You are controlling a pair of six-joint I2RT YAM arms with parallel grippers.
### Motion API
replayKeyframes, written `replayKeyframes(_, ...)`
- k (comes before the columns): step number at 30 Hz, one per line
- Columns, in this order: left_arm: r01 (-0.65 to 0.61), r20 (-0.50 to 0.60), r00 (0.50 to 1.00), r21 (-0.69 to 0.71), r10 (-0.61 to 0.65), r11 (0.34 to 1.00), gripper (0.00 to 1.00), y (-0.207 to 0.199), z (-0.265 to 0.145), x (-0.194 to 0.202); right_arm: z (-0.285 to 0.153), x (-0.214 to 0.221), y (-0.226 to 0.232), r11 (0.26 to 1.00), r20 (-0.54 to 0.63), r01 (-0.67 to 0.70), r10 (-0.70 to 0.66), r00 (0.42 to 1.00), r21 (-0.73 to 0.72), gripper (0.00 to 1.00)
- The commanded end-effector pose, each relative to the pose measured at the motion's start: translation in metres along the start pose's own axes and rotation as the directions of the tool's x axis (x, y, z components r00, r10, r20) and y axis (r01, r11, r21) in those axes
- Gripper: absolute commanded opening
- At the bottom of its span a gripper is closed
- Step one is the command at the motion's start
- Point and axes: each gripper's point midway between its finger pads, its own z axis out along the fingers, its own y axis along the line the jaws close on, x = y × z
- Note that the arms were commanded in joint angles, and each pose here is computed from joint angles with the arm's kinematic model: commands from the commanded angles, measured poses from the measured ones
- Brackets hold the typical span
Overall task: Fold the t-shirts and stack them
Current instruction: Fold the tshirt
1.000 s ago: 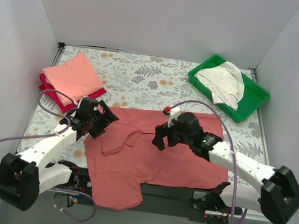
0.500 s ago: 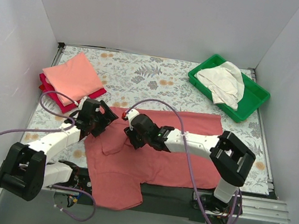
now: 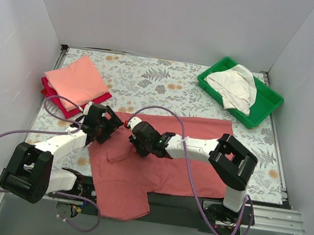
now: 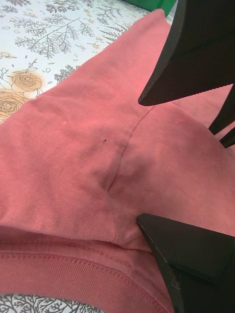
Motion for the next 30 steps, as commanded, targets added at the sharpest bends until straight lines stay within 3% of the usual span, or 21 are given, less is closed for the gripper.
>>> replayKeyframes(1,0.003,0.019,1.0,-0.027,-0.003,1.0,0.93,0.004,0.003,-0.005,-0.002,-0.006,0.003,1.0,0.007,-0.019,0.019,1.0,0.012,0.26)
replayKeyframes(8,0.006,0.035,0.999,-0.058,-0.004,0.998,0.93,0.01,0.005,-0.008,-0.013,-0.01,0.002,0.998,0.018,-0.063,0.063,0.998,0.02,0.01)
replayKeyframes(16,0.013,0.049,0.999,-0.09,-0.009,0.996,0.93,0.015,0.004,-0.012,-0.038,-0.01,-0.003,0.993,0.026,-0.112,0.111,0.993,0.041,0.01)
replayKeyframes(24,0.013,0.057,0.998,-0.115,-0.007,0.993,0.93,0.019,0.002,-0.014,-0.051,0.015,-0.009,0.986,-0.048,-0.146,0.15,0.987,0.08,0.01)
replayKeyframes(30,-0.005,0.05,0.999,-0.137,0.012,0.99,0.93,0.021,0.002,-0.014,-0.064,0.028,-0.015,0.983,-0.064,-0.153,0.16,0.985,0.105,0.07)
